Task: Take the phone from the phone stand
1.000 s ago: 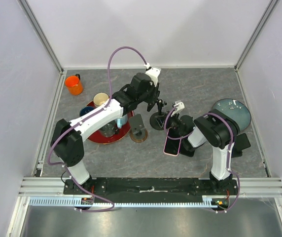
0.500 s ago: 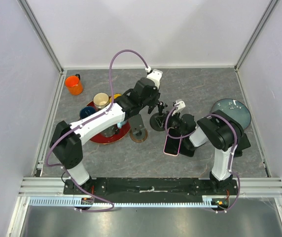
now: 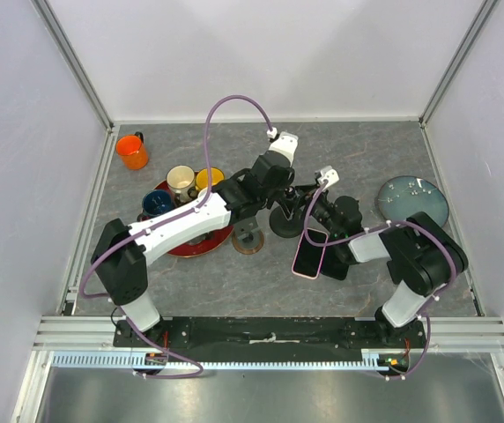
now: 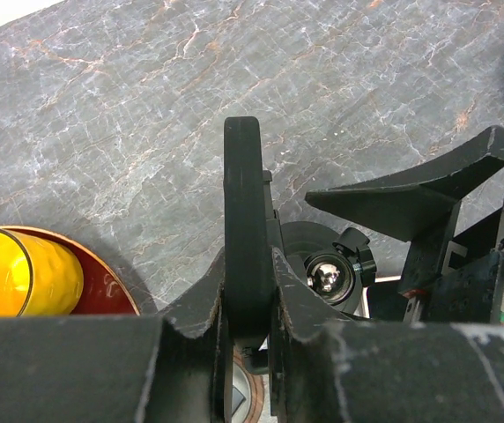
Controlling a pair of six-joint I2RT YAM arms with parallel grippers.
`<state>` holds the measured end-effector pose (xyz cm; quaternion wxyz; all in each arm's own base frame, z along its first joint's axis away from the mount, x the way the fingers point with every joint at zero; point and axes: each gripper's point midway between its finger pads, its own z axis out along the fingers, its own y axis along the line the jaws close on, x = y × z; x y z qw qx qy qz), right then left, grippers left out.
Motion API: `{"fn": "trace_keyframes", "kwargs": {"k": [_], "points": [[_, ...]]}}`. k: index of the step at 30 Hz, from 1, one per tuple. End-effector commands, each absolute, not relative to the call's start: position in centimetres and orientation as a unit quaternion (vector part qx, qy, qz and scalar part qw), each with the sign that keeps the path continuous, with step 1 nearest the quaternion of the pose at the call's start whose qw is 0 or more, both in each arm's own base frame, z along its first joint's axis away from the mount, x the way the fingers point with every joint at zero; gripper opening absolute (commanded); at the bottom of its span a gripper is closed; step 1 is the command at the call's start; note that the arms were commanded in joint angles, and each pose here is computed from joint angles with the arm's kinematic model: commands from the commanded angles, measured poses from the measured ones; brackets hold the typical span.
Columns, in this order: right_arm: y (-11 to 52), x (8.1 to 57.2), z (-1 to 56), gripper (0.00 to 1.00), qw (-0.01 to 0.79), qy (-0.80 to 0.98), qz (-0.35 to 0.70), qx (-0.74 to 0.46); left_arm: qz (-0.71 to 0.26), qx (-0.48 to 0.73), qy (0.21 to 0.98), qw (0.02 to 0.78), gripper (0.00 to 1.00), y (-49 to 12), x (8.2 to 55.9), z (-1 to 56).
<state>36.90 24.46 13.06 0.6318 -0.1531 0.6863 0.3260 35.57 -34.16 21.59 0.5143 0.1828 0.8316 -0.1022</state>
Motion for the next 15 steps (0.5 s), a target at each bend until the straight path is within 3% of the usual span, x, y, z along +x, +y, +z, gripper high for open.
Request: {"fn": "trace_keyframes", "kwargs": {"k": [1,15], "points": [[24.8,36.9,17.0,0.84,0.668,0.643,0.325,-0.187,-0.132,0.173,0.828,0.517,0.02,-35.5,34.4,22.9],[26.4,35.8,19.3,0.77,0.639,0.629,0.304,-0.321,-0.114,0.254,0.813,0.512,0.02,-35.8,34.0,23.0]]}}
